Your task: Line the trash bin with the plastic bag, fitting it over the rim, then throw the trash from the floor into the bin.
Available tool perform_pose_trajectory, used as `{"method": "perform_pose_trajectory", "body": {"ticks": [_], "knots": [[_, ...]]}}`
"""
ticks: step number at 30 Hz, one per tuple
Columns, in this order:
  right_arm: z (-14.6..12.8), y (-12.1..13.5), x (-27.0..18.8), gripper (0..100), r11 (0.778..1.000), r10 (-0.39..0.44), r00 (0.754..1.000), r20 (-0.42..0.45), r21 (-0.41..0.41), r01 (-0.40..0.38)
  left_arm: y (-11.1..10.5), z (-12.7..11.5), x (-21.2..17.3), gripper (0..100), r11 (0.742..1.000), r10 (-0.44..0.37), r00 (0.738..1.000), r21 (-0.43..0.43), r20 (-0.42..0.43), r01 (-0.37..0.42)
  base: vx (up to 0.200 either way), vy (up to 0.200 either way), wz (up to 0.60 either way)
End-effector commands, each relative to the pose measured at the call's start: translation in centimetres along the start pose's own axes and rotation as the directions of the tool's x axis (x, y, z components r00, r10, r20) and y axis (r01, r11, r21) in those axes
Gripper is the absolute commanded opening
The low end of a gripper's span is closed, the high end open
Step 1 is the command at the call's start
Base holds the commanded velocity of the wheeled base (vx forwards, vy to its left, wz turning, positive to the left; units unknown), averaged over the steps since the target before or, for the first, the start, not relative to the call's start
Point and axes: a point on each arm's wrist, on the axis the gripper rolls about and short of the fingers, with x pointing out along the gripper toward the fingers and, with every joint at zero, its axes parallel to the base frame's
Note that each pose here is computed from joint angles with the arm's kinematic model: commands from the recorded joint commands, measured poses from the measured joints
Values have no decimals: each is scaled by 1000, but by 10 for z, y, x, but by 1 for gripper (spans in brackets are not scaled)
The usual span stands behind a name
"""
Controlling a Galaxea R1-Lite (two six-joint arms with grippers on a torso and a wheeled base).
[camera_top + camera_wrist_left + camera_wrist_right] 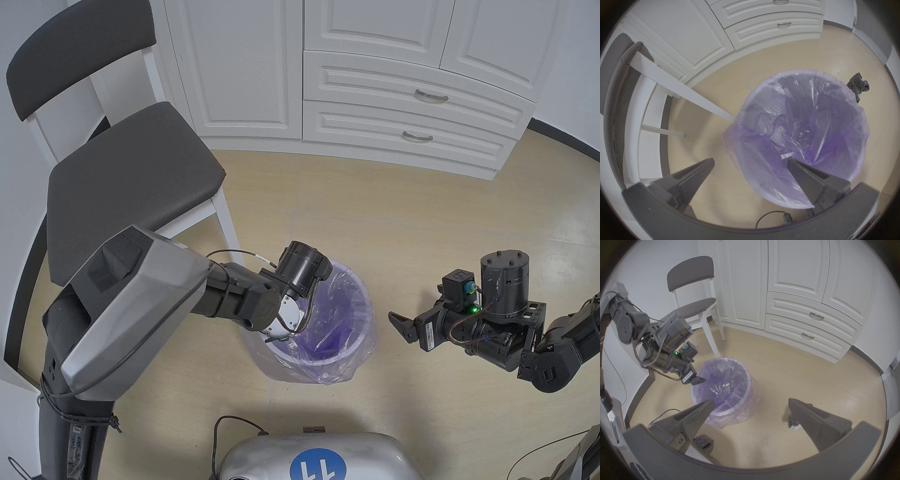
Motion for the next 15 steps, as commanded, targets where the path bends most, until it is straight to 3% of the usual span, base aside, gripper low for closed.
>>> {"method": "perform_pose_trajectory", "body": {"ticks": [1, 8, 15], "knots": [[2, -2, -4, 100, 1000, -1, 1000, 11, 3, 1, -7, -7, 11, 100, 1000, 3, 1000, 10, -21, -3, 0, 0, 0], [1, -2, -5, 100, 1000, 1, 1000, 7, 1, -1, -2, -8, 7, 100, 1000, 5, 1000, -17, -29, -6, 0, 0, 0], [0, -2, -5, 100, 1000, 0, 1000, 4, 0, 0, 21, -18, -6, 100, 997, 17, 998, -78, -62, -22, 0, 0, 0]]}}
